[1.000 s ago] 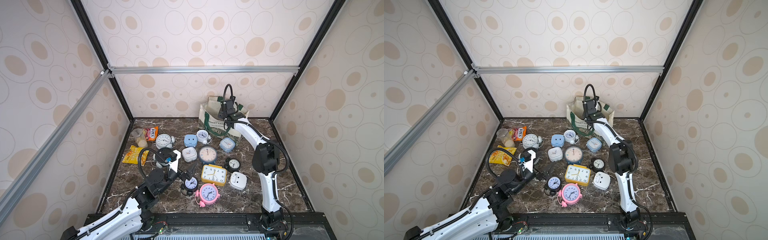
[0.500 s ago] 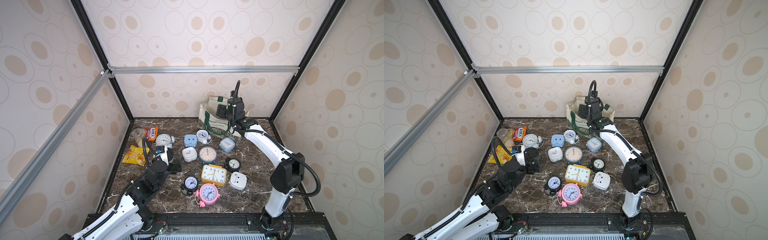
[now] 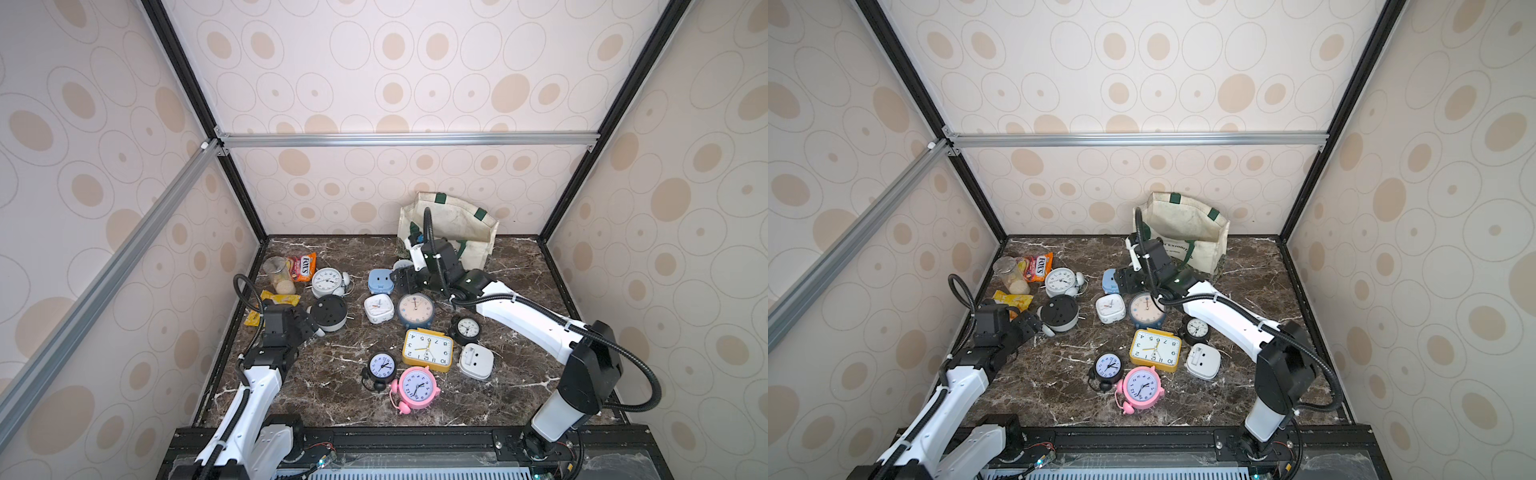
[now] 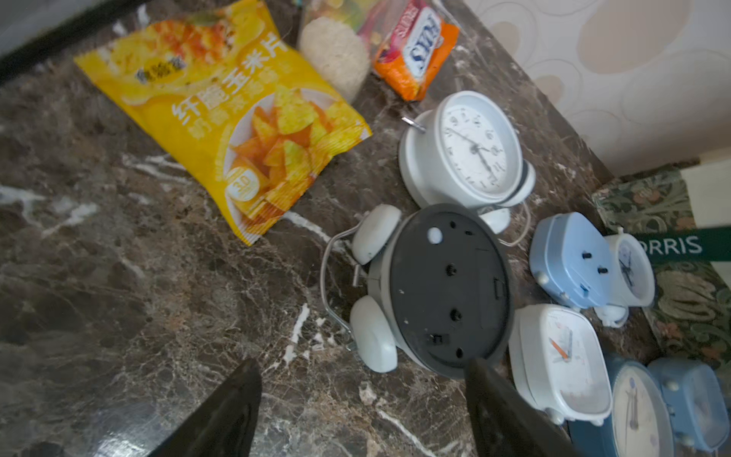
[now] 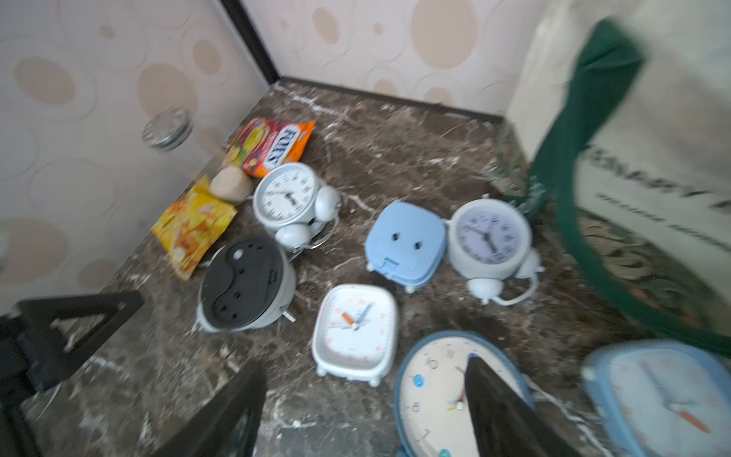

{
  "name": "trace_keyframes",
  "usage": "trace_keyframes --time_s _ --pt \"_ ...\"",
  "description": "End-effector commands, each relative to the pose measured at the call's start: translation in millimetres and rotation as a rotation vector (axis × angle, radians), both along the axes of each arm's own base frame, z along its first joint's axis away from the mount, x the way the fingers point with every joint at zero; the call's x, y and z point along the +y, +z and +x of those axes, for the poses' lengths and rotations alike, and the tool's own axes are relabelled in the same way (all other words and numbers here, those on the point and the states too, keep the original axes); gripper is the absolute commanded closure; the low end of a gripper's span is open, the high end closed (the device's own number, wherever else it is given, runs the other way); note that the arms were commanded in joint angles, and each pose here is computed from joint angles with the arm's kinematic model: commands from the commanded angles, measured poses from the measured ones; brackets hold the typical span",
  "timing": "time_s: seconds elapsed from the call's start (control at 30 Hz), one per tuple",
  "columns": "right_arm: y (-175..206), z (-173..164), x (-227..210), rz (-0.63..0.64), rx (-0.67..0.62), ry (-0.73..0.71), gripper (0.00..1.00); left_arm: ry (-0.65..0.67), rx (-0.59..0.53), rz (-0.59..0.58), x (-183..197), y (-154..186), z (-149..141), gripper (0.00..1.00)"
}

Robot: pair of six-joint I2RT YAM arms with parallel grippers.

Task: Put the alarm clock into the canvas bag
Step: Pick up the alarm from the center of the board.

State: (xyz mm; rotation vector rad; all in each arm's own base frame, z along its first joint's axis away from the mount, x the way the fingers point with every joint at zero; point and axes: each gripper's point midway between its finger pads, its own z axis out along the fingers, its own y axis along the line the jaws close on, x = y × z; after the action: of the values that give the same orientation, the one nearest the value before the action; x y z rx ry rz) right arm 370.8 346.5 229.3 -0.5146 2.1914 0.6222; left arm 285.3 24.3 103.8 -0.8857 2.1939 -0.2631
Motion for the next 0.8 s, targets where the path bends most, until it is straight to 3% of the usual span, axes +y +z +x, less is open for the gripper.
trace_keyframes --time_s 0.0,0.3,0.77 --pt "-32.3 -20.5 30.0 0.02 0.13 0.125 0.21 0.004 -0.059 -0.121 -3.4 -5.0 10.8 0.22" --pt "-86.2 -31.0 82.1 0.062 0.306 0.256 0.25 0.046 -0.19 -0.236 0.8 -25.7 19.9 0.32" --pt "-113.5 -17.0 122.8 0.123 0.395 0.317 0.25 0.039 -0.29 -0.357 3.5 -42.9 34.1 0.48"
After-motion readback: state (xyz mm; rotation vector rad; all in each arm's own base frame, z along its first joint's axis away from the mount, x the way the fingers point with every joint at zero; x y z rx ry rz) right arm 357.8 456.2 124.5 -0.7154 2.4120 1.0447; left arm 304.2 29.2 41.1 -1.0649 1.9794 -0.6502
